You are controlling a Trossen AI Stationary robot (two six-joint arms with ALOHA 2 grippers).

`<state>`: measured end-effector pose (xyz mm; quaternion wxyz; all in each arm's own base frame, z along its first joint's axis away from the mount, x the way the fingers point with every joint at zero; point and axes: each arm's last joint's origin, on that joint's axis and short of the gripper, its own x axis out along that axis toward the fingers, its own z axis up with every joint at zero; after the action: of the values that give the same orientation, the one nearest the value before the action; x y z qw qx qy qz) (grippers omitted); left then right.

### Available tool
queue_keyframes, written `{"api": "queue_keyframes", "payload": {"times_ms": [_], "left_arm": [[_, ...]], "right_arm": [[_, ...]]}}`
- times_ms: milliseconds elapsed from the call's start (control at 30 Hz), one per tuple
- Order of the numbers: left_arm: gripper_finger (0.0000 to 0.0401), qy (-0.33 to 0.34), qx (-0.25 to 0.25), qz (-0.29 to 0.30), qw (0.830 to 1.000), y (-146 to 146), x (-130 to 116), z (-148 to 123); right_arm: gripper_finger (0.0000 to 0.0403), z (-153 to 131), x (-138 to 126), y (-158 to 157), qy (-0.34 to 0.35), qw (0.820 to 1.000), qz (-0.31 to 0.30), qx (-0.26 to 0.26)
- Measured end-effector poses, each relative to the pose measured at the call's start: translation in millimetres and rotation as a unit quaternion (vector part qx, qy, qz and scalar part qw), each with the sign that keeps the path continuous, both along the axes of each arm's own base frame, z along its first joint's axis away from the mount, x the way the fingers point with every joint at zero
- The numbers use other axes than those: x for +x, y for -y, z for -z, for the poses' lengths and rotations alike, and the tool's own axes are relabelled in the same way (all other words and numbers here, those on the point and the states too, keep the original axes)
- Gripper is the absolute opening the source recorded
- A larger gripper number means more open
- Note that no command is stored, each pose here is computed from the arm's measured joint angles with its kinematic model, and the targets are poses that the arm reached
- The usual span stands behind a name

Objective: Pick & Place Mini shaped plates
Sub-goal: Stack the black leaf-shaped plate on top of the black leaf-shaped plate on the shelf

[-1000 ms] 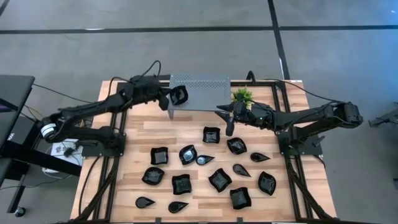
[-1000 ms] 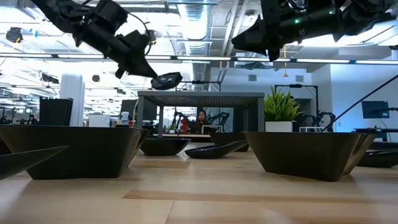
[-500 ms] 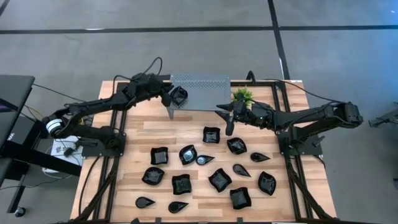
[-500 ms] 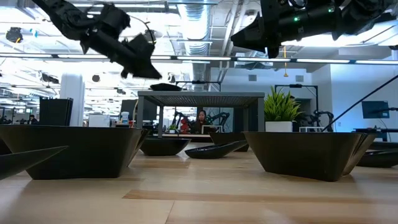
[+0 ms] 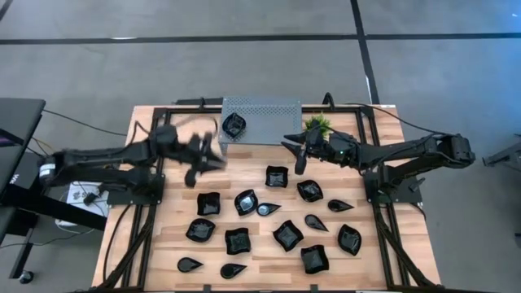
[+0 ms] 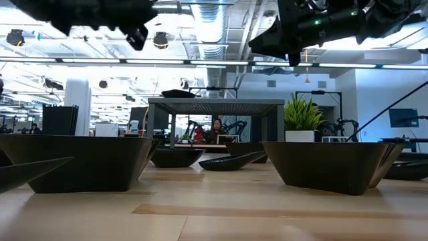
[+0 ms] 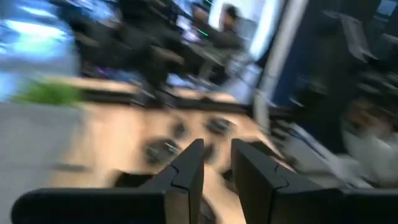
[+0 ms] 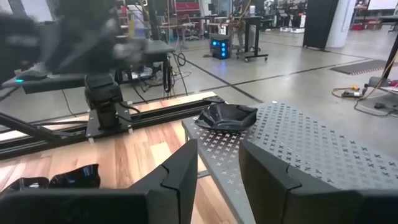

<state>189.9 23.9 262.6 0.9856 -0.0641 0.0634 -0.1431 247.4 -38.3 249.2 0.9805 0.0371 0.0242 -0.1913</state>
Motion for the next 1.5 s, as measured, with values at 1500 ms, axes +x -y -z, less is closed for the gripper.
{"api": "queue_keyframes", "payload": {"times_ms": [1500], "left_arm": [[0.0088, -0.538, -0.148, -0.102, 0.824, 126.9, -43.5, 116.1]], "right_arm": [[0.0113, -5.1, -0.1, 2.5, 0.025, 1.000, 0.005, -0.005]]}}
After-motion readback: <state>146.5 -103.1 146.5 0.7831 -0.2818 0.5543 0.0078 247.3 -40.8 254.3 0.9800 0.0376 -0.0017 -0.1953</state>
